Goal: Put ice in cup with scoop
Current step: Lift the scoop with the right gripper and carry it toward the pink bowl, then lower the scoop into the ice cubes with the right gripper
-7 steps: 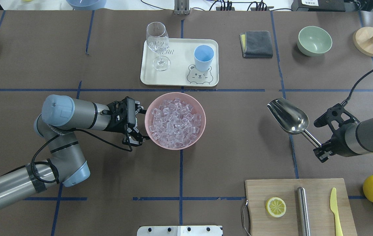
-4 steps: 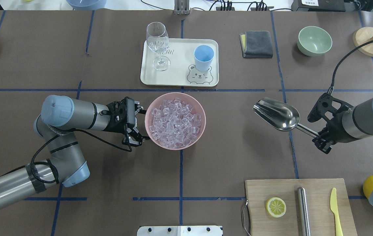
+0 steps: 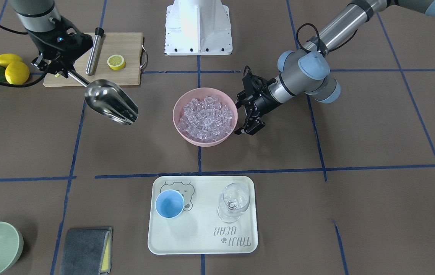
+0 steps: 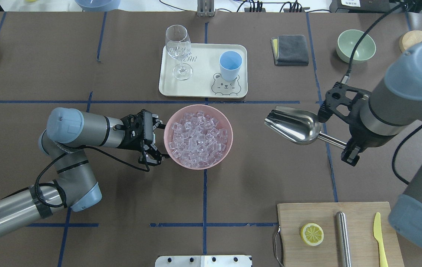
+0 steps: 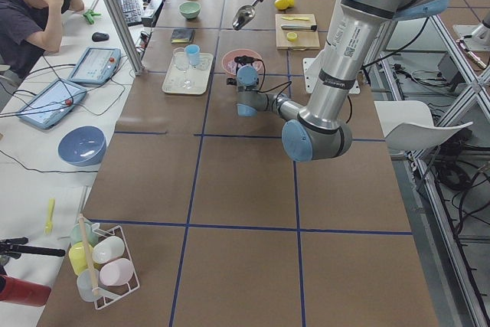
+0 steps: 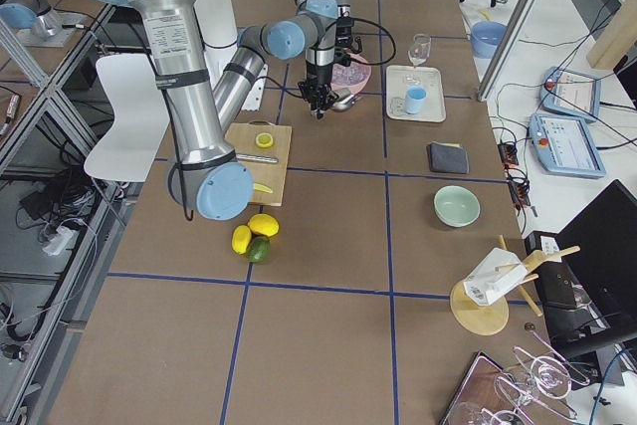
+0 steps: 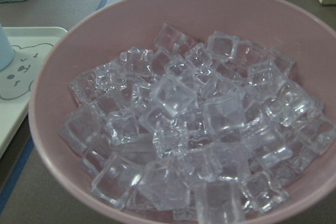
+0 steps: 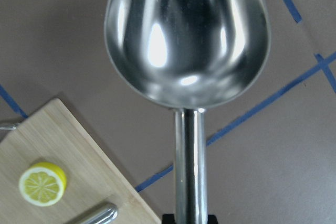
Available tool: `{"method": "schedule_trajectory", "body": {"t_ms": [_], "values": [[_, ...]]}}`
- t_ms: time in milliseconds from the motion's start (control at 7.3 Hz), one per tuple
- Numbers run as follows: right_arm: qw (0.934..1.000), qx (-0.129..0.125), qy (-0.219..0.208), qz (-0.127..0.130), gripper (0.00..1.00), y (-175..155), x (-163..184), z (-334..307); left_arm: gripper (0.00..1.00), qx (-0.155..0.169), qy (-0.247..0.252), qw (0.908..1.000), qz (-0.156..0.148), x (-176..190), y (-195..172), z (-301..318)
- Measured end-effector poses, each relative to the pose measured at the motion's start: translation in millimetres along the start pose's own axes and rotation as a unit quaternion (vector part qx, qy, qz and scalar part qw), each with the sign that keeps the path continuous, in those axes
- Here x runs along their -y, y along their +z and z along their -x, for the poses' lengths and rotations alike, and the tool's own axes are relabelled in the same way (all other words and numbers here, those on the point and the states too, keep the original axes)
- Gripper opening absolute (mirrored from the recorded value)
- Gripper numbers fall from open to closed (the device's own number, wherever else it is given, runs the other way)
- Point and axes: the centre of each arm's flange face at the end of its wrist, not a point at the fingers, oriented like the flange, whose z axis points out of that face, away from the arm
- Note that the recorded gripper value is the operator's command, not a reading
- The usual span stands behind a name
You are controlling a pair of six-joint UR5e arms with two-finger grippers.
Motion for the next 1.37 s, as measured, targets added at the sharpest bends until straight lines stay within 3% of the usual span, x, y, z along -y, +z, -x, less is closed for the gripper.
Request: {"method": "schedule_trajectory", "body": {"t_ms": [274,685,959,1369], "values": [[0.9983,-0.014,-0.008,0.056,0.00,-40.6,45.1,42.3,1.00,0.000,0.000,1.0000,0.000,-0.5,-0.3,0.0],[0.9887,-0.039,-0.020,0.143,0.00,-57.0,104.3,75.0,1.00,0.000,0.000,1.0000,0.000,-0.6,-0.4,0.0],[0.9826,-0.042,-0.032,0.178,0.00,-64.2,144.6,90.8,1.00,0.000,0.000,1.0000,0.000,-0.7,-0.4,0.0],[0.9775,-0.041,-0.043,0.202,0.00,-61.6,176.6,112.0,1.00,0.000,0.000,1.0000,-0.001,-0.6,-0.5,0.0]]}}
